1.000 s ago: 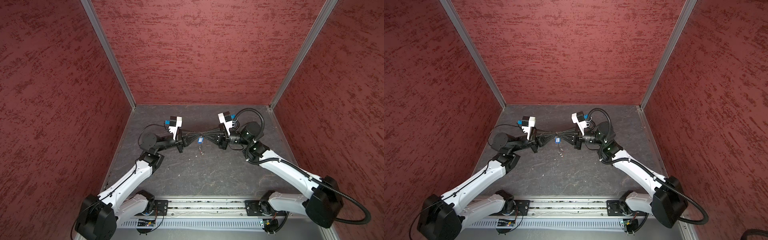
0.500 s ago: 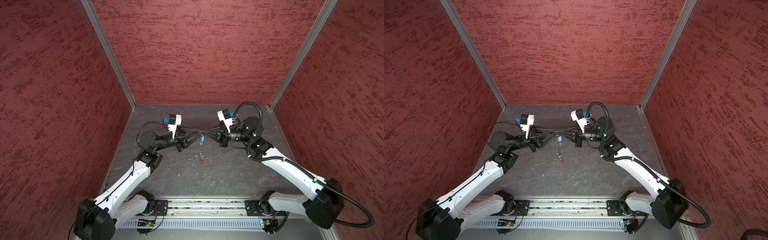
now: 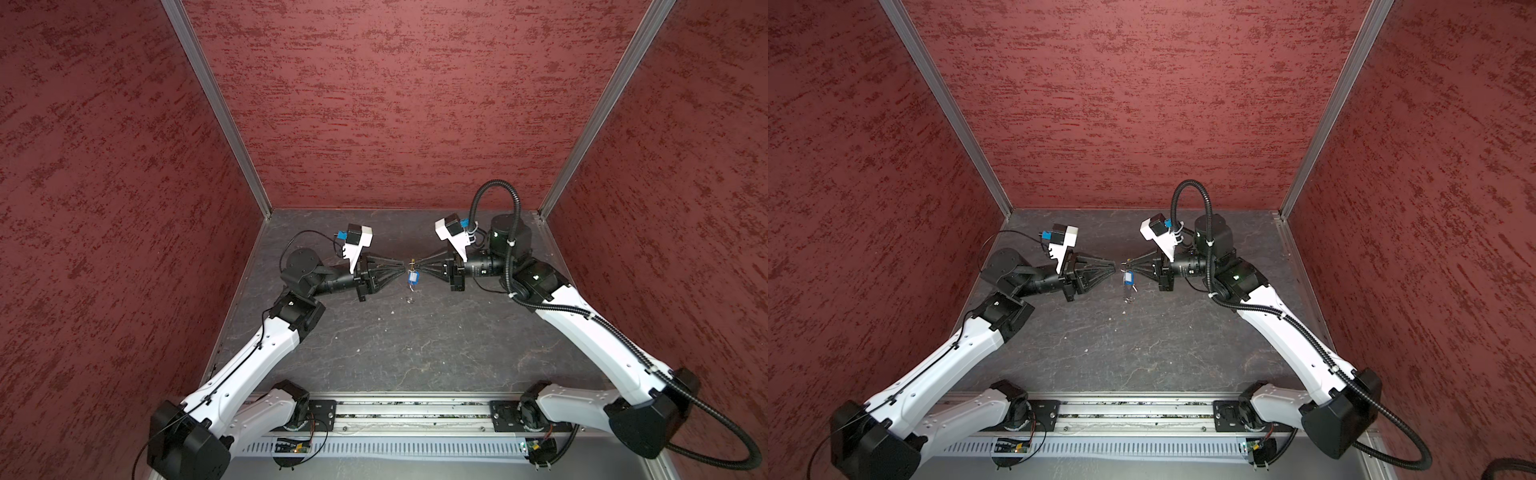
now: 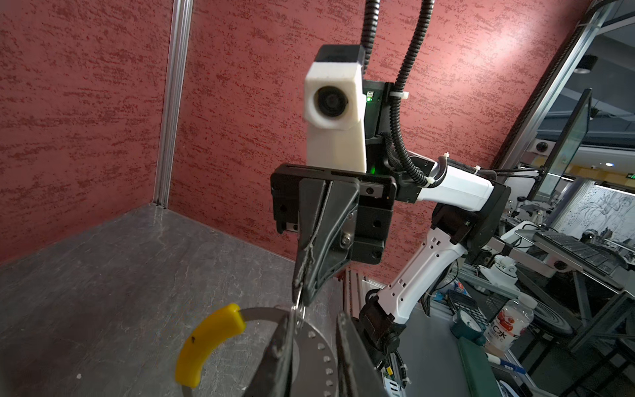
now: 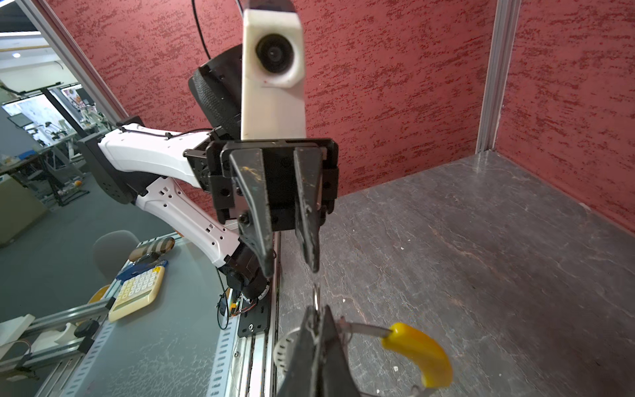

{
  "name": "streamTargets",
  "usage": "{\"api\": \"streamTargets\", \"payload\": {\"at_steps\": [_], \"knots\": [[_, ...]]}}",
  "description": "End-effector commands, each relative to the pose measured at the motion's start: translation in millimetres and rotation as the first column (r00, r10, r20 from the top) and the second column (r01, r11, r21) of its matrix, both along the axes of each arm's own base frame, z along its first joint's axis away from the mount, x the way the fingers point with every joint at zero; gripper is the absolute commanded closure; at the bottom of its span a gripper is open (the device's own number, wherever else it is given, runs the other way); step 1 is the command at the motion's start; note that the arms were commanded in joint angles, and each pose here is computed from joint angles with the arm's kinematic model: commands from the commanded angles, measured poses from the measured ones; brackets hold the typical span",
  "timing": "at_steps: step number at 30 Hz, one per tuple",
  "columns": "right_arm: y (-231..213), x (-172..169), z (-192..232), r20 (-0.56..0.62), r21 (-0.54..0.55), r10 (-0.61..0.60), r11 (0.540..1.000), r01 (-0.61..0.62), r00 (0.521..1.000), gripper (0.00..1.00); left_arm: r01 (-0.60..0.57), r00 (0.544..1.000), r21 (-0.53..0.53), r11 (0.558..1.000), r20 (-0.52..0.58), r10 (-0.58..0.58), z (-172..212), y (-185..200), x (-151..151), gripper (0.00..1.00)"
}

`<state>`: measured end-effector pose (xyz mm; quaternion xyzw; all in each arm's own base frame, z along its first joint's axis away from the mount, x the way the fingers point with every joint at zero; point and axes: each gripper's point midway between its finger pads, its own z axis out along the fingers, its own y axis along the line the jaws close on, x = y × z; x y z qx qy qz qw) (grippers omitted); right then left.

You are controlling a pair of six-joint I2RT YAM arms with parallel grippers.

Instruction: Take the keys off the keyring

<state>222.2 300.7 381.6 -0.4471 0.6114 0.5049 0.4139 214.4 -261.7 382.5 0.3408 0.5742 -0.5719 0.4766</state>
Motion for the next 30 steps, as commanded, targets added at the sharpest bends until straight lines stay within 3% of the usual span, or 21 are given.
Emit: {"api": "streamTargets", "payload": {"at_steps": [1, 5, 24, 30], "knots": [[-2.0, -7.6, 6.6, 0.046, -0.008, 0.046, 0.999, -0.045, 0.998, 1.00, 0.043, 0.999, -0.005, 0.999, 0.033, -0.043, 10.0, -2.1, -7.0, 0.81], [-1.5, -7.5, 8.4, 0.051, -0.008, 0.048, 0.999, -0.048, 0.998, 1.00, 0.066, 0.997, -0.013, 0.998, 0.041, -0.065, 10.8, -2.7, -10.4, 0.87], [6.6, -13.5, 20.2, 0.070, 0.017, 0.082, 0.996, -0.084, 0.994, 1.00, 0.104, 0.995, -0.003, 0.995, 0.008, -0.103, 5.2, -11.6, -8.1, 0.85], [5.8, -13.9, 16.2, 0.071, -0.003, 0.068, 0.998, -0.068, 0.995, 1.00, 0.005, 0.999, -0.007, 1.000, 0.034, -0.004, 11.9, -1.4, 0.2, 0.79]]}}
